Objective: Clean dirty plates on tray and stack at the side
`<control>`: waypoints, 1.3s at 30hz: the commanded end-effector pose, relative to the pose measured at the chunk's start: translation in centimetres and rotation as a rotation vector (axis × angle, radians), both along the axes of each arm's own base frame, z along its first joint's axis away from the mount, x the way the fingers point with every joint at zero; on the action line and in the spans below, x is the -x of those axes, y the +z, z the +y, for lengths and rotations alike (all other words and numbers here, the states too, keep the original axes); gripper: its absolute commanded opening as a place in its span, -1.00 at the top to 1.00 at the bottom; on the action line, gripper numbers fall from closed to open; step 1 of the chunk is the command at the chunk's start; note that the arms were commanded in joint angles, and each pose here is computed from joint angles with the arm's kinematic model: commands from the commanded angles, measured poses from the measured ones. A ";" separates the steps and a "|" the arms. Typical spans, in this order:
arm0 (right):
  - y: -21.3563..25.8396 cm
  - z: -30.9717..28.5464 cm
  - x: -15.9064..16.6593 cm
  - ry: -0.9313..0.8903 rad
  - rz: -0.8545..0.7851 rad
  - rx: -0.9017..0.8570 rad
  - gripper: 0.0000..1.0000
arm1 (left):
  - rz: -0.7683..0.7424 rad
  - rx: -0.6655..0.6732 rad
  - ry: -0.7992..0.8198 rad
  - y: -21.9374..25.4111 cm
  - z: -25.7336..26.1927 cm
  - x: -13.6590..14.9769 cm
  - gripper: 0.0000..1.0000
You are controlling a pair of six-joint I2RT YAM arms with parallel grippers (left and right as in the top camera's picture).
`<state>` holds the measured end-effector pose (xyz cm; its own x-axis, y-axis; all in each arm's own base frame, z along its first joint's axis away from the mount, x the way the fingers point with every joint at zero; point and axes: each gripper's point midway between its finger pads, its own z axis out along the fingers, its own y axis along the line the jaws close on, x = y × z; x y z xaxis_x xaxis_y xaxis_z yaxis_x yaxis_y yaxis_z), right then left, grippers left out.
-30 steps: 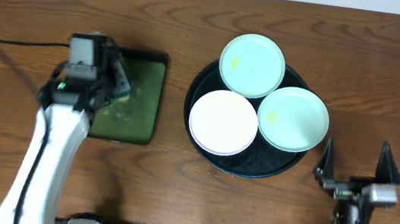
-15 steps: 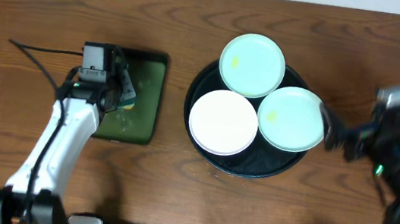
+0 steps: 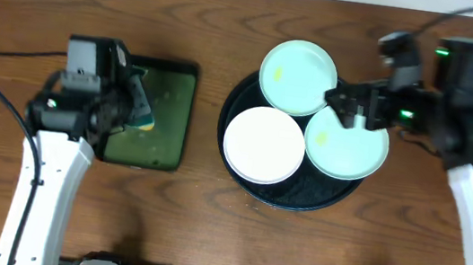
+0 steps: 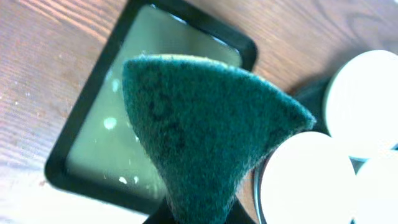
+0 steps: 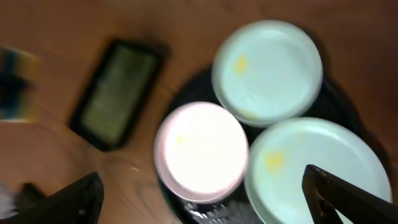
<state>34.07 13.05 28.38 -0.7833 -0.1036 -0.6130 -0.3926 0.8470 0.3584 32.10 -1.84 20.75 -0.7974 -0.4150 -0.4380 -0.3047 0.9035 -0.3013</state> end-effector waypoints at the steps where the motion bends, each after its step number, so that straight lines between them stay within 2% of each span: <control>1: -2.4 -0.3 -2.0 -0.079 0.032 0.149 -0.97 | 0.003 0.118 -0.143 1.3 -3.0 -0.8 0.85; 4: -5.1 0.8 -3.2 -0.054 0.085 0.164 -0.54 | 0.024 0.187 -0.216 1.0 -5.1 -0.7 0.86; 6: -7.1 1.8 -4.3 -0.023 0.116 0.159 -0.13 | 0.037 0.191 -0.306 0.4 -6.8 -0.5 0.85; 10: -10.7 4.8 -5.4 0.147 0.145 0.120 -0.09 | 0.106 0.194 -0.393 -1.4 -9.5 0.0 0.85; 12: -12.8 4.9 -5.8 0.148 0.186 0.139 -0.04 | 0.146 0.200 -0.412 -2.5 -10.8 0.1 0.86; 14: -15.2 5.1 -6.0 0.151 0.238 0.154 0.12 | 0.186 0.199 -0.445 -3.8 -12.2 0.2 0.85; 21: -22.3 5.1 -6.3 0.188 0.332 0.277 0.10 | 0.205 0.202 -0.497 -6.7 -15.5 -1.4 0.85; 27: -24.6 5.9 -6.3 0.226 0.335 0.326 0.17 | 0.186 0.243 -0.416 -7.4 -16.1 -3.4 0.85; 34: -28.0 5.1 -5.4 0.204 0.412 0.416 0.36 | 0.208 0.290 -0.330 -9.1 -17.0 -4.8 0.85; 39: -28.4 5.0 -5.0 0.207 0.434 0.422 0.65 | 0.229 0.290 -0.356 -10.7 -18.8 -4.8 0.85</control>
